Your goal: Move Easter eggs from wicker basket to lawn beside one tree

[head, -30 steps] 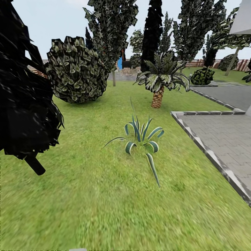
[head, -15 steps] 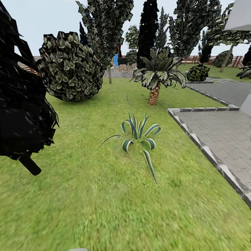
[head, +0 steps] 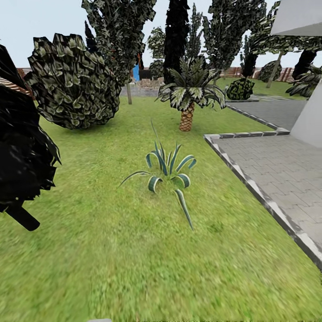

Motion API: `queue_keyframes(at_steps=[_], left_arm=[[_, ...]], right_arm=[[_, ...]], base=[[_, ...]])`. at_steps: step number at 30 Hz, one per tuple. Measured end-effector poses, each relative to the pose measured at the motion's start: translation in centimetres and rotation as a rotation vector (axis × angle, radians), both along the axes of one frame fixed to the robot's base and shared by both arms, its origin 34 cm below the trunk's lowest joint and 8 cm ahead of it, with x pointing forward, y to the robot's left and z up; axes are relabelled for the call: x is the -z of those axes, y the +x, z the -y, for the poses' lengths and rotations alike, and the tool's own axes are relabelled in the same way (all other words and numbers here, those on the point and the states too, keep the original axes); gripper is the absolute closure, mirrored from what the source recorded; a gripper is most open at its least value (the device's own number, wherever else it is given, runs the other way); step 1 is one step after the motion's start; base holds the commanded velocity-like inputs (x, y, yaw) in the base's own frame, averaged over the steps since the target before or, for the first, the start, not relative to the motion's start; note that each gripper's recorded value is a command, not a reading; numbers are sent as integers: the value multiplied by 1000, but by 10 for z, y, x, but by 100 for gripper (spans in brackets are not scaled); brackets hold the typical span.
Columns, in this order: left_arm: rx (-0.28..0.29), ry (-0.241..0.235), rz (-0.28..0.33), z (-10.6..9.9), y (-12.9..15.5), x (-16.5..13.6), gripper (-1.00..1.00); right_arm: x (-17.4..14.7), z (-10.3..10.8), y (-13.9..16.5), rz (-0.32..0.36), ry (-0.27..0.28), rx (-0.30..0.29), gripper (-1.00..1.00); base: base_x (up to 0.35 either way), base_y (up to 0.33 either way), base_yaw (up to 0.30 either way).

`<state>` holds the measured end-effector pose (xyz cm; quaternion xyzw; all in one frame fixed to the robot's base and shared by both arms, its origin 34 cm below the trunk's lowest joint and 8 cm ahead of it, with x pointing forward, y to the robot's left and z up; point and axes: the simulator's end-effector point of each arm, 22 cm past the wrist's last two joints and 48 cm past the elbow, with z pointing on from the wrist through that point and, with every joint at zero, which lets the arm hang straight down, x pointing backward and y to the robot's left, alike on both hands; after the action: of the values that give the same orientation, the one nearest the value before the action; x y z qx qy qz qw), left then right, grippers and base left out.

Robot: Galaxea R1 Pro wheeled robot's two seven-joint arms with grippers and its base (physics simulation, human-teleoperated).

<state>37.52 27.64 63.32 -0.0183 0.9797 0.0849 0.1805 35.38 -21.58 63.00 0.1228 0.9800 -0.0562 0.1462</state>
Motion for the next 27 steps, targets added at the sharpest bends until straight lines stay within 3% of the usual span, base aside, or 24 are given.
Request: queue_keyframes(at_steps=[11,15,18,20,27], left_arm=[[-13,6,-30,-6,-9,5,-100],[-31,9,-89,-10,-15,8,-100],[-35,6,-121,-12,24,0,-100],[-52,1,-116,-14,60,-10,-100],[-117,-10,-46,-23,101,-22,-100]], right_arm=[[4,5,-7,-19,-2,21,-100],[8,29,-12,-65,-10,79,-100],[7,40,-1,-151,6,83,-100],[5,41,9,-170,16,85,-100],[4,45,23,-149,19,118,-100]], base=[[0,0,-184],[0,0,-185],[0,0,-185],[0,0,-184],[0,0,-184]])
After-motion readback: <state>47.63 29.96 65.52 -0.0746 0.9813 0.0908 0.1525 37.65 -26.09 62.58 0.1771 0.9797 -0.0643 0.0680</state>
